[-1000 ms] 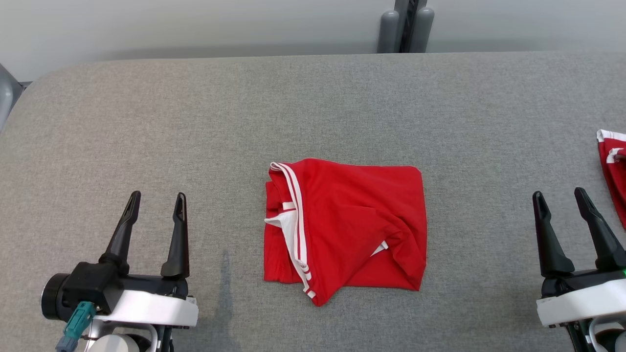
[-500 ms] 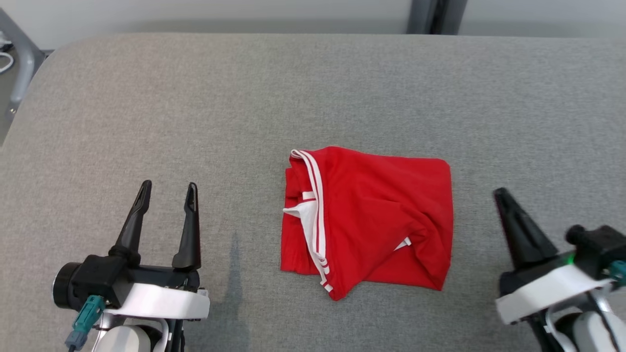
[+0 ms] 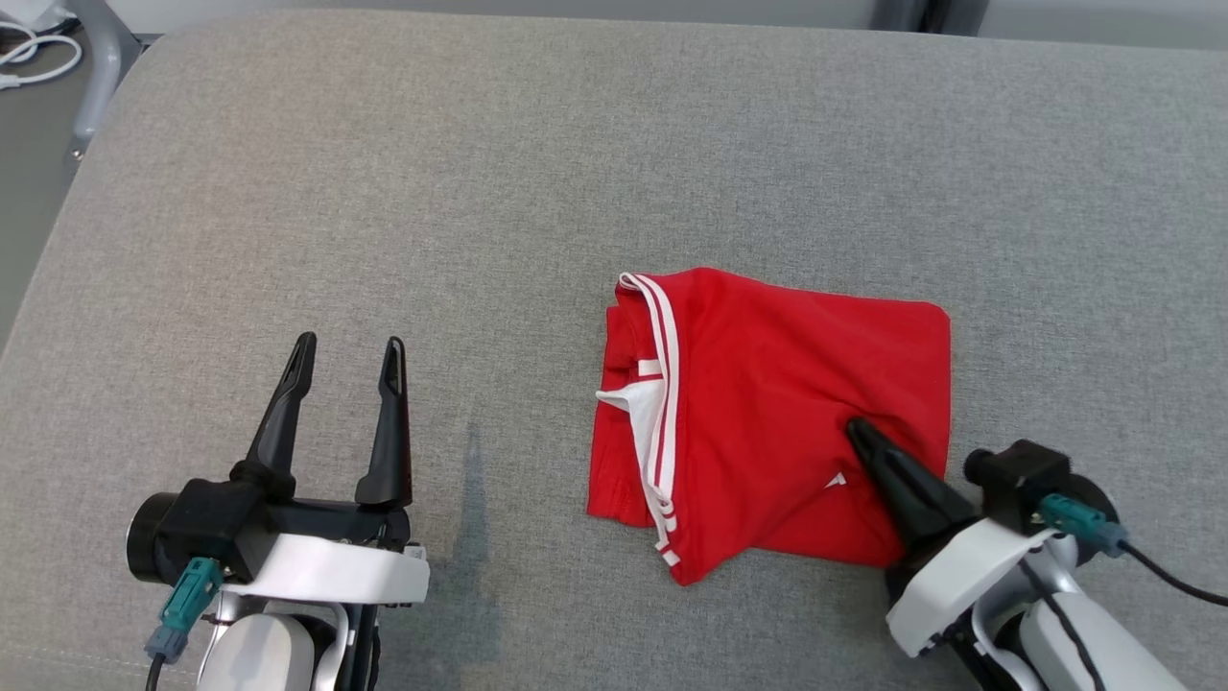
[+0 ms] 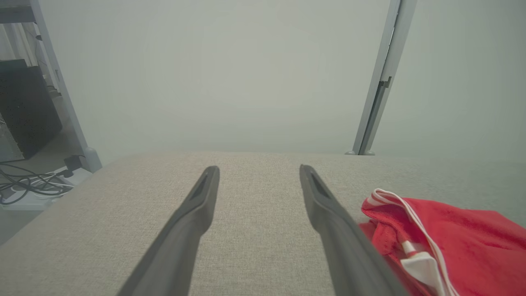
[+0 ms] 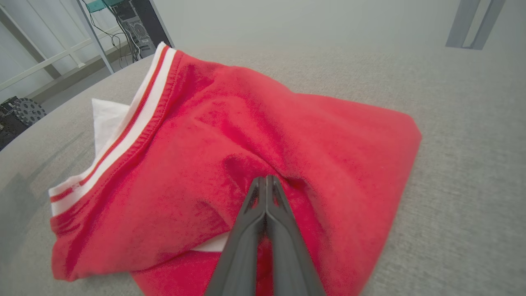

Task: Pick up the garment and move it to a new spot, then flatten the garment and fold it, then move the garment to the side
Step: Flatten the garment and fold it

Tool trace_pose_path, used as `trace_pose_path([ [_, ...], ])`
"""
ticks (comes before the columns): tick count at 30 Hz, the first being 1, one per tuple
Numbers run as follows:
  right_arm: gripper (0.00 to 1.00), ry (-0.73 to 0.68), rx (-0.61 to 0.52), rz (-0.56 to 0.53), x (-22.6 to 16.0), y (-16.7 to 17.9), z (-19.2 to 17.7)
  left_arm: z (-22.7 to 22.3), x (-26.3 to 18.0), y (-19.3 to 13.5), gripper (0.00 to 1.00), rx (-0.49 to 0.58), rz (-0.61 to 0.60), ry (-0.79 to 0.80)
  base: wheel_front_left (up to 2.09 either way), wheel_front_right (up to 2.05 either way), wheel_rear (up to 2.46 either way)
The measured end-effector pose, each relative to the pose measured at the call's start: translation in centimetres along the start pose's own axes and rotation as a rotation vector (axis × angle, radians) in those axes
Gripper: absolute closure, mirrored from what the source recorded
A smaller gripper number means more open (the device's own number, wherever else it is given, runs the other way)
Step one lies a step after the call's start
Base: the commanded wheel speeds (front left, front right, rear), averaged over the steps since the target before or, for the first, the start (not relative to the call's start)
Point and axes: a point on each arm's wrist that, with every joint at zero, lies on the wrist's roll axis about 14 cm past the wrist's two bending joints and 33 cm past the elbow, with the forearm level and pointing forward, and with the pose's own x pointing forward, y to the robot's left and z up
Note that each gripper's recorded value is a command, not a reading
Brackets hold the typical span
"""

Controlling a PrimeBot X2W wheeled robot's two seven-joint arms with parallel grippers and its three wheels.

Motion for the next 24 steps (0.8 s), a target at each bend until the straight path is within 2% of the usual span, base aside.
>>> trace_pose_path([
  [5,1.00,0.069,0.020,0.055,0.2,1.6,-2.1,-0.2,0.1,0.1,0.00,-0.007,0.006,0.002,0.00,0.00,0.00],
  [16,1.00,0.144,0.075,0.133,-1.0,4.8,-4.4,-0.7,0.4,-0.2,0.00,-0.014,-0.004,0.010,0.00,0.00,0.00],
  [21,1.00,0.079,0.099,0.125,-1.7,5.1,-3.1,-0.6,0.5,-0.3,0.00,-0.015,-0.009,0.008,0.00,0.00,0.00],
  [24,1.00,-0.040,0.091,0.073,-2.2,3.6,0.1,-0.3,0.5,-0.3,0.00,-0.011,-0.014,-0.001,0.00,0.00,0.00],
])
